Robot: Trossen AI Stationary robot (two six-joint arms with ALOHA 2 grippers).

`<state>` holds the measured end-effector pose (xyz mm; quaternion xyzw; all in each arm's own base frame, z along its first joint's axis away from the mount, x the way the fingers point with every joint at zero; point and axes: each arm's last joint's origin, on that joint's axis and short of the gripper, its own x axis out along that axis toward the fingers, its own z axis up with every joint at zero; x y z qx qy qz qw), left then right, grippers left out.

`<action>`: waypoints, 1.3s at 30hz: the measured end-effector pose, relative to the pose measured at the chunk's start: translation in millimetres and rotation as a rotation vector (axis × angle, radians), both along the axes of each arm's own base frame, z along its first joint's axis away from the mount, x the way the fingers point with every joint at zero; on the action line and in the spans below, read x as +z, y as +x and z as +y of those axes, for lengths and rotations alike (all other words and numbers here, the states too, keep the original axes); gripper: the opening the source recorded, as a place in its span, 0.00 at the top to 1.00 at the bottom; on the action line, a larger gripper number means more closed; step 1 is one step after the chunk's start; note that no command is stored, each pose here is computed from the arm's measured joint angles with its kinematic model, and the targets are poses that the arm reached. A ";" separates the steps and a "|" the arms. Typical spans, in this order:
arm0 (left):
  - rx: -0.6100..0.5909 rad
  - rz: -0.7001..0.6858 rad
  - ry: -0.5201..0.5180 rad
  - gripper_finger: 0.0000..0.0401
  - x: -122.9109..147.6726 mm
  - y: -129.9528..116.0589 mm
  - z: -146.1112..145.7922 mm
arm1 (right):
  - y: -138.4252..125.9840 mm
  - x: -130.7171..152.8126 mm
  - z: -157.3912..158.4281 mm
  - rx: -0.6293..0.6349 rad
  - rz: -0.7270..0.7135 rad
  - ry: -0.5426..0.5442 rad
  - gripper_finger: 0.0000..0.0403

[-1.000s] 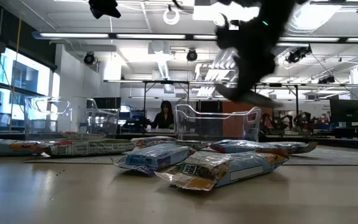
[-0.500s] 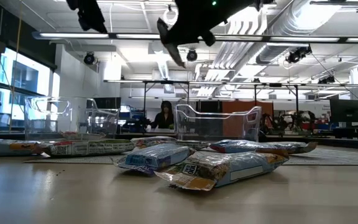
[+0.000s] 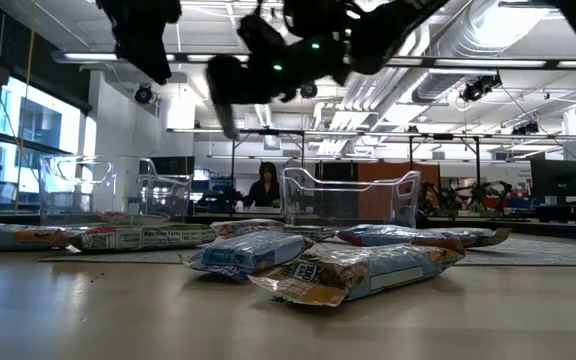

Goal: Pick and place Granola Bars by type
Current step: Put the red granola bar into the top left transparent bin

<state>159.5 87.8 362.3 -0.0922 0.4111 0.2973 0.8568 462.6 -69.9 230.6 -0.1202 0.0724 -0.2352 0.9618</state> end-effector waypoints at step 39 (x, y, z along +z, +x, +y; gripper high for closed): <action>0.319 -0.043 0.344 0.54 55.8 -51.3 -13.6 | 119.7 -76.3 -90.5 0.127 0.010 0.223 0.70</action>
